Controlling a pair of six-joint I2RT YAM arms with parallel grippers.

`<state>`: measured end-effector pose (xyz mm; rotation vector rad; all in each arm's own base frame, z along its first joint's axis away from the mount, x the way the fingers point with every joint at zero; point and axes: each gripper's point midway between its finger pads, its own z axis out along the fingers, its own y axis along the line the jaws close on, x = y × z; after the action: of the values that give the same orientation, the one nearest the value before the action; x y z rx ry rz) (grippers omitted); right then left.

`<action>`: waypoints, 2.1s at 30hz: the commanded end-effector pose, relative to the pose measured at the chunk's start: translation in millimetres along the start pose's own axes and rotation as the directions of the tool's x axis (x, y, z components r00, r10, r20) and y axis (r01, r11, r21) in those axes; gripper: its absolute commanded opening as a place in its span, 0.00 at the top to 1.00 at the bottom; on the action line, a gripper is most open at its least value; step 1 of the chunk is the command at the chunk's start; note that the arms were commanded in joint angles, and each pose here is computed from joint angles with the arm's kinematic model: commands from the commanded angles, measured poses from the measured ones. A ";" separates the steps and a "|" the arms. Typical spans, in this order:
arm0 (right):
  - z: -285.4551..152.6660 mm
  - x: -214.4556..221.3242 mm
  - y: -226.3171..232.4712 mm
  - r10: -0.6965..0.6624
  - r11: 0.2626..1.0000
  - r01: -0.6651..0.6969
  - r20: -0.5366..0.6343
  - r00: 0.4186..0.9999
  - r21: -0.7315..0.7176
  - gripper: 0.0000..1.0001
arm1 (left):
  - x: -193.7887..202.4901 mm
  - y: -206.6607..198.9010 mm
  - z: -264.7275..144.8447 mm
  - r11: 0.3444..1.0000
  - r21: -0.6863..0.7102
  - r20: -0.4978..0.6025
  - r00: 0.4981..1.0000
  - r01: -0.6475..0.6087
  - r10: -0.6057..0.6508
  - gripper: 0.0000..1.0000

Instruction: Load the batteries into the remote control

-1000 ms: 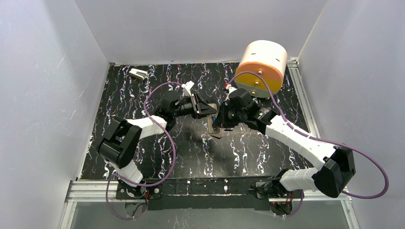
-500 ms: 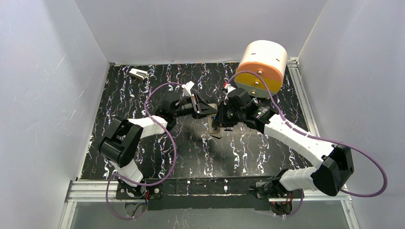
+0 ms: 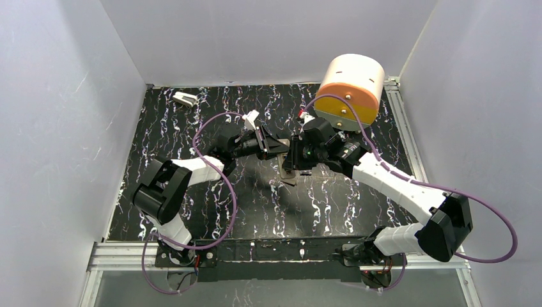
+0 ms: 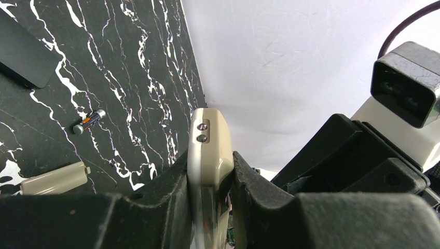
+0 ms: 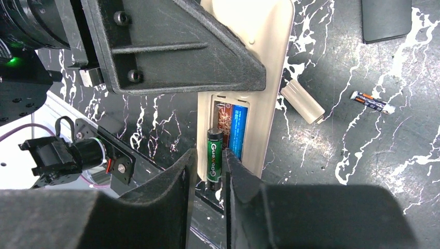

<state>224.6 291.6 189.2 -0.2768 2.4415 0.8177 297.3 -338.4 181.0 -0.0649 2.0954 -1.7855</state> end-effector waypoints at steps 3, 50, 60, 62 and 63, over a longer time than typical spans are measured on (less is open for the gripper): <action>-10.6 -19.3 -6.5 -0.005 0.998 0.000 0.075 0.997 0.067 0.60 | 3.0 -15.8 1.0 0.998 0.055 -0.017 1.000 -0.005 0.006 1.00; -74.2 -78.5 38.6 0.608 0.763 -0.367 0.397 0.688 -0.532 0.23 | -49.5 -98.9 -19.6 0.890 0.331 0.164 0.910 0.313 -0.381 1.00; -69.3 -77.8 29.7 0.646 0.741 -0.410 0.398 0.651 -0.533 0.45 | -45.2 -99.9 -19.2 0.896 0.327 0.147 0.920 0.301 -0.362 1.00; -68.3 -77.6 30.0 0.645 0.741 -0.407 0.397 0.653 -0.534 0.49 | -45.6 -99.0 -19.3 0.895 0.326 0.147 0.918 0.305 -0.367 1.00; -67.6 -77.1 30.8 0.644 0.741 -0.406 0.393 0.656 -0.535 0.51 | -45.5 -98.5 -19.2 0.895 0.325 0.147 0.918 0.306 -0.368 1.00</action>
<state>244.4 277.4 273.8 0.5193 1.8417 1.3868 325.4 -328.7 259.9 -0.6524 1.7994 -2.1251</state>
